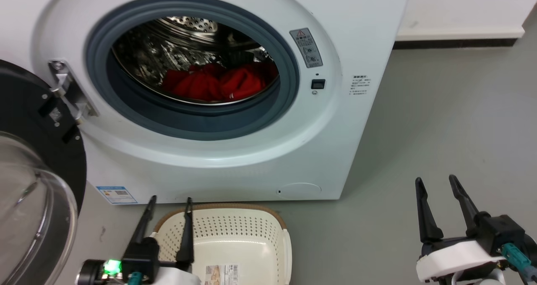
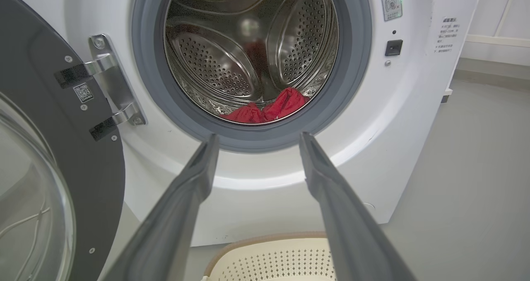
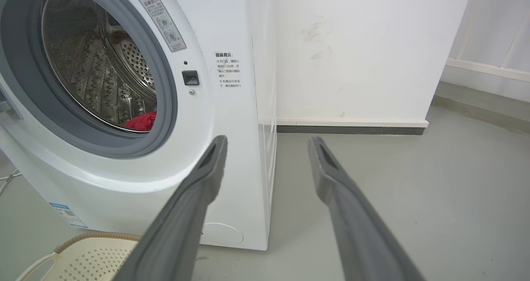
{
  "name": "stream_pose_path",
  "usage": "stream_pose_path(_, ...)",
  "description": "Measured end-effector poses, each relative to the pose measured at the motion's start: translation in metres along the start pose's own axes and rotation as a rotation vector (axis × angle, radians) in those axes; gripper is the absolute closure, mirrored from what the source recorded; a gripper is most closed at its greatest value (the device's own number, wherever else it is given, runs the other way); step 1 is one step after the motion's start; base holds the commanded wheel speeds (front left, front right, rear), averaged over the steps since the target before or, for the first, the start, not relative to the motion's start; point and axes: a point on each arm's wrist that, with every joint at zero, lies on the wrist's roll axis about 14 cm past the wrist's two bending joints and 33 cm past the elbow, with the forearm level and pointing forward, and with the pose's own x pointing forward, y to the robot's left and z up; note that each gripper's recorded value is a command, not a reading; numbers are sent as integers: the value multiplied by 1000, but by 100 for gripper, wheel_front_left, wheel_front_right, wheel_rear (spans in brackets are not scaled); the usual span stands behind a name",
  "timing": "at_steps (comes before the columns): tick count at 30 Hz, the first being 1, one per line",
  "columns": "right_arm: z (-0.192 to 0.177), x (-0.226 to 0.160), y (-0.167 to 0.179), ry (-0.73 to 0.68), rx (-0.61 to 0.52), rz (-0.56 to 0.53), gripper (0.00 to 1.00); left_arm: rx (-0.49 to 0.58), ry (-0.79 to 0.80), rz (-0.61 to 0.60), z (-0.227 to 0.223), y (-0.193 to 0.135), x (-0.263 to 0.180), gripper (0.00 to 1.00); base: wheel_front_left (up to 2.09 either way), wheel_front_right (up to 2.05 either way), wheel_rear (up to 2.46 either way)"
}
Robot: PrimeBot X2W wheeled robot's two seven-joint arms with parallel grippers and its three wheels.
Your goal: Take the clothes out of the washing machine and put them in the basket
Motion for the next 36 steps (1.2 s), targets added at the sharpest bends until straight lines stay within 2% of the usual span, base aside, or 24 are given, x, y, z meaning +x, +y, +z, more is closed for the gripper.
stream_pose_path(3, -2, 4, -5, 4, 7, -16, 0, -13, 20, 30, -7, 8, 8, 0, 0, 0, 0)
stream_pose_path(9, -18, 12, -20, 45, 36, -63, 0, 14, 23, -24, -19, 13, 52, 0, 0, 0, 0)
stream_pose_path(14, -37, 23, -34, 95, 34, -101, 0, 67, 5, -82, -29, 18, 110, 0, 0, 0, 0)
stream_pose_path(20, -62, 40, -48, 148, 19, -132, 0, 113, 54, -155, -65, 23, 189, 0, 0, 0, 0)
stream_pose_path(25, -86, 51, -57, 193, 20, -155, 0, 151, 133, -154, -84, 31, 265, 0, 0, 0, 0)
stream_pose_path(26, -104, 55, -60, 234, 11, -157, 0, 200, 200, -157, -91, 37, 307, 0, 0, 0, 0)
stream_pose_path(27, -110, 58, -60, 244, 8, -153, 0, 204, 220, -148, -94, 40, 321, 0, 0, 0, 0)
stream_pose_path(32, -139, 65, -58, 302, 7, -140, 0, 217, 370, -121, -126, 49, 365, 0, 0, 0, 0)
stream_pose_path(36, -154, 66, -56, 330, 17, -136, 0, 248, 521, -94, -160, 61, 381, 0, 0, 0, 0)
